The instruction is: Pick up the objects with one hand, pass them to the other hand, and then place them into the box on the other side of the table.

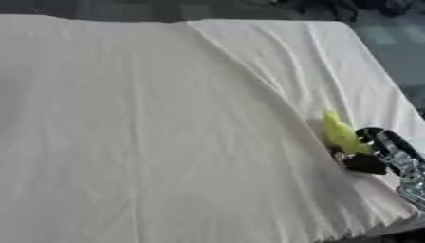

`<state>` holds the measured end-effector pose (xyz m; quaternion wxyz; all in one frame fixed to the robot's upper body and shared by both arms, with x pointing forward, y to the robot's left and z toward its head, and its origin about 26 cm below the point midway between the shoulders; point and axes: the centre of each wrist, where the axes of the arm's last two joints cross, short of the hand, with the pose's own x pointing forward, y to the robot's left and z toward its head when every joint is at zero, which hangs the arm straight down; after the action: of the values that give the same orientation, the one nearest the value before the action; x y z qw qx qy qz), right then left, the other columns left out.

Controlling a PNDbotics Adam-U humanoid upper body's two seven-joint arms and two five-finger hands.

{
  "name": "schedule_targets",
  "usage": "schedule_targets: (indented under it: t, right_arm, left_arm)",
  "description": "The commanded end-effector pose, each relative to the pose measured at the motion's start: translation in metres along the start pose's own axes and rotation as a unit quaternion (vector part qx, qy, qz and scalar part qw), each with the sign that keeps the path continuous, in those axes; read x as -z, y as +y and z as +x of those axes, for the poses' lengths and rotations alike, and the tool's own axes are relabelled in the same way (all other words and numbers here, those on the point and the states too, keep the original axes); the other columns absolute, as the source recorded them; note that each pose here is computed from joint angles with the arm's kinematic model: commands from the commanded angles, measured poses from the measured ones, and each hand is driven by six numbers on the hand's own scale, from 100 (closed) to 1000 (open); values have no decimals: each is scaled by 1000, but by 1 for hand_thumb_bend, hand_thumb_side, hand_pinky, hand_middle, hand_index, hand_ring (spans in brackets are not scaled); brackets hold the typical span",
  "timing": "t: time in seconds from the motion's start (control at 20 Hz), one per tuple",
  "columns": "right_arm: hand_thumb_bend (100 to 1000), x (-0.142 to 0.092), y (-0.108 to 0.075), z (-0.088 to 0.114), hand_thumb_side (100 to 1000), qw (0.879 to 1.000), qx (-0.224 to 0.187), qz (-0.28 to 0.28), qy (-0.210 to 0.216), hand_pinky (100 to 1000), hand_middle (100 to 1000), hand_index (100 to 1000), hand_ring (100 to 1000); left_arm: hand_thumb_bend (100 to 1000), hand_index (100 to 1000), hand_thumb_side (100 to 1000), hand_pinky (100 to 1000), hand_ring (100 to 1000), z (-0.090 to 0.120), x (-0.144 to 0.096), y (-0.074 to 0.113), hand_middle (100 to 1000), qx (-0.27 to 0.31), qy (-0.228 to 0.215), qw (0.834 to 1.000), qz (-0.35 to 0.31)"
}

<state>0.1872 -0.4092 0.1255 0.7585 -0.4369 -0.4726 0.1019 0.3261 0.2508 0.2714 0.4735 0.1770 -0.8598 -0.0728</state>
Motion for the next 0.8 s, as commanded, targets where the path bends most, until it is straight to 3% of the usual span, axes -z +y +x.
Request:
schedule_targets:
  t: [0.05, 0.3, 0.8]
  right_arm:
    - [162, 2, -8, 4, 168, 968, -119, -189, 118, 642, 569, 701, 578]
    - [100, 5, -17, 8, 113, 964, -119, -212, 111, 646, 515, 642, 592]
    - [100, 10, -31, 16, 100, 957, -122, -246, 93, 639, 514, 609, 574]
  left_arm:
    - [116, 819, 812, 891, 783, 7, 2, 10, 715, 7, -12, 1000, 11]
    - [119, 818, 810, 892, 781, 5, 2, 10, 715, 7, -10, 1000, 10]
    - [119, 817, 804, 893, 778, 2, 1, 10, 714, 7, -5, 1000, 9]
